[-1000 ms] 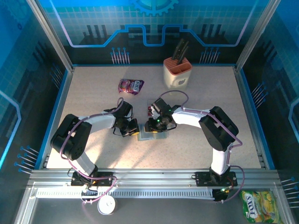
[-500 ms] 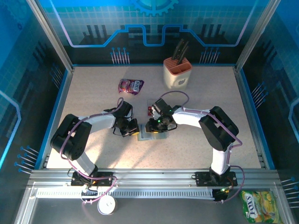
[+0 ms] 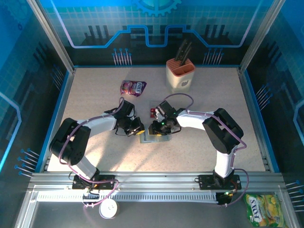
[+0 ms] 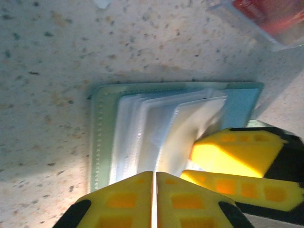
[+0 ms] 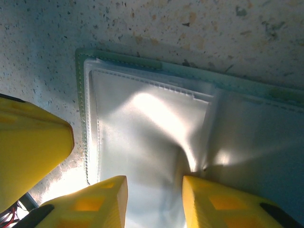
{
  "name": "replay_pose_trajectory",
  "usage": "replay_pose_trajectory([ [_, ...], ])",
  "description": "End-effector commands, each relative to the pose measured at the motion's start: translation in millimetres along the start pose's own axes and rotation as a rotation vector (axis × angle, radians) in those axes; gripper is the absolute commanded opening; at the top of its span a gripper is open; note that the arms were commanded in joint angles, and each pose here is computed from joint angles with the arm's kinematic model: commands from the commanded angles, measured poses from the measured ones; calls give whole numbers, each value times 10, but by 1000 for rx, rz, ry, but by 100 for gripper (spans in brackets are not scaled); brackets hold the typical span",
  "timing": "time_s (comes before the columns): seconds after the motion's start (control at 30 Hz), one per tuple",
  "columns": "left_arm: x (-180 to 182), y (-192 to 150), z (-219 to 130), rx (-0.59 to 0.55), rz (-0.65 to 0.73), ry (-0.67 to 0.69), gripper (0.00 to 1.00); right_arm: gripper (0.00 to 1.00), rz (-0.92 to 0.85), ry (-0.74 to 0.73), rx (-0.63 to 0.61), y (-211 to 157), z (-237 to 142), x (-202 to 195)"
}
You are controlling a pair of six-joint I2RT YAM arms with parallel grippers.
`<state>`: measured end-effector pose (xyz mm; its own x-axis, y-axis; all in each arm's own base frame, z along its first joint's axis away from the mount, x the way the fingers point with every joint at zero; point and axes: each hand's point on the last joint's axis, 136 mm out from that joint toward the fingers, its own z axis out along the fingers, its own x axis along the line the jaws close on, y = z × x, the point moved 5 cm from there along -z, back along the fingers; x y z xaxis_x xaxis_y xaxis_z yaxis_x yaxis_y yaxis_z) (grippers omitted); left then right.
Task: Take the credit cards out of the card holder
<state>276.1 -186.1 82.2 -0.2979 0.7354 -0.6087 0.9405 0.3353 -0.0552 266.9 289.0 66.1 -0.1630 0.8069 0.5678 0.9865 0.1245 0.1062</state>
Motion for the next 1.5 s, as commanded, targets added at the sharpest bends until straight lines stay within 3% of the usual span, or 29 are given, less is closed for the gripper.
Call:
replay_pose_trajectory([
  [0.0,-71,-15,-2,19,-18,-62,12,37,29,-25,6,-47,-34,-120],
  [0.47,67,-49,112,40,-43,-29,19,37,39,-11,5,-61,-34,-149],
  [1.47,-27,-32,174,73,-62,-99,13,37,43,-1,4,-57,-41,-144],
])
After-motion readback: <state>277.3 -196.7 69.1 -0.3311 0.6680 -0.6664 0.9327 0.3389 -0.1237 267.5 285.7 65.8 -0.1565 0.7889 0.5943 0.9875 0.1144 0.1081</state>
